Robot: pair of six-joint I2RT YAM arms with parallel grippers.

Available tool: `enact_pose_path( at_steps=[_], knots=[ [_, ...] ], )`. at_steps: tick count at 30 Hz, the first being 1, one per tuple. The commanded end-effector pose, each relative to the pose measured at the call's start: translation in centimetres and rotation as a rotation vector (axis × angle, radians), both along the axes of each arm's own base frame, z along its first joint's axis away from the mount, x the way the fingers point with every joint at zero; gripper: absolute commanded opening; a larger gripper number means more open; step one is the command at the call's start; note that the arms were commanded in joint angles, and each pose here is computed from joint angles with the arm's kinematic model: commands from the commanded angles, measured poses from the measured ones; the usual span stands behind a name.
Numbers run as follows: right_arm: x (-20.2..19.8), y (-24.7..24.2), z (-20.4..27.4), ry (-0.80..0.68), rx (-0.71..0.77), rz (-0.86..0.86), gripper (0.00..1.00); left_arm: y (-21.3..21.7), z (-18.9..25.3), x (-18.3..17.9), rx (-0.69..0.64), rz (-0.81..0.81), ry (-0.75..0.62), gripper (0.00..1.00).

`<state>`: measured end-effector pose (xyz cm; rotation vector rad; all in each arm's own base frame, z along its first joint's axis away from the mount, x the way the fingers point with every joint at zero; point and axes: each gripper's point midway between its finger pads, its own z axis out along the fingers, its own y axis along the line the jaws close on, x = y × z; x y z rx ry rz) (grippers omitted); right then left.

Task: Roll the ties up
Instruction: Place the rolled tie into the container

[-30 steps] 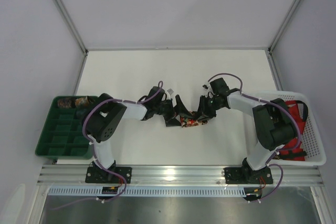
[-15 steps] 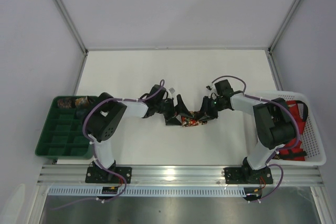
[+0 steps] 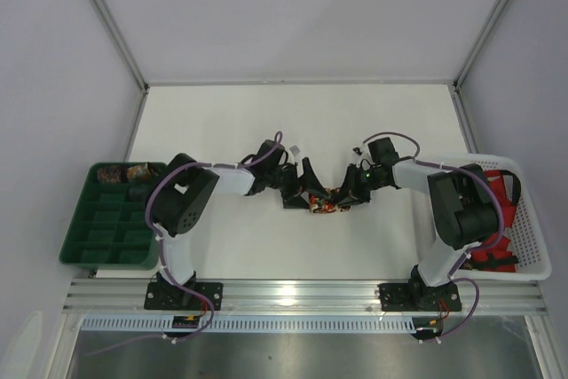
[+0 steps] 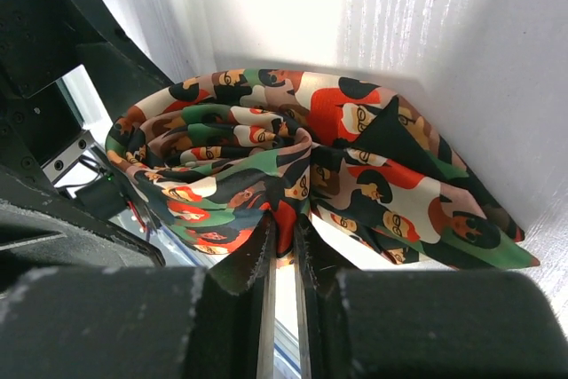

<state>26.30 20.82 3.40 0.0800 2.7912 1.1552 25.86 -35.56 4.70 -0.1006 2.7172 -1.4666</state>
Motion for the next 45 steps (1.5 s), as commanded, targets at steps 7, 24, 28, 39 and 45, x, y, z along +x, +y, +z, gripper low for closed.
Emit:
enact_pose_path(
  at_steps=[7, 24, 28, 39, 45],
  knots=[
    [-0.6, -2.0, -3.6, 0.060, -0.102, -0.043, 0.10, -0.9, -1.0, 0.3, 0.056, -0.042, -0.048, 0.91],
    [-0.6, -2.1, -4.1, 0.075, -0.088, -0.051, 0.09, -2.6, -1.7, 0.0, 0.116, -0.075, -0.056, 0.88],
    [-0.3, -2.0, -3.7, 0.065, -0.080, -0.047, 0.10, -2.2, -2.9, 0.0, 0.166, -0.073, -0.034, 0.85],
    [-0.1, -1.8, -3.3, 0.064, -0.069, -0.048, 0.11, -1.9, -3.8, 0.3, 0.203, -0.050, -0.031, 0.61],
    [-0.1, -1.9, -3.2, 0.064, -0.068, -0.048, 0.11, -2.0, -4.1, 0.5, 0.214, -0.047, -0.032, 0.52]
  ],
)
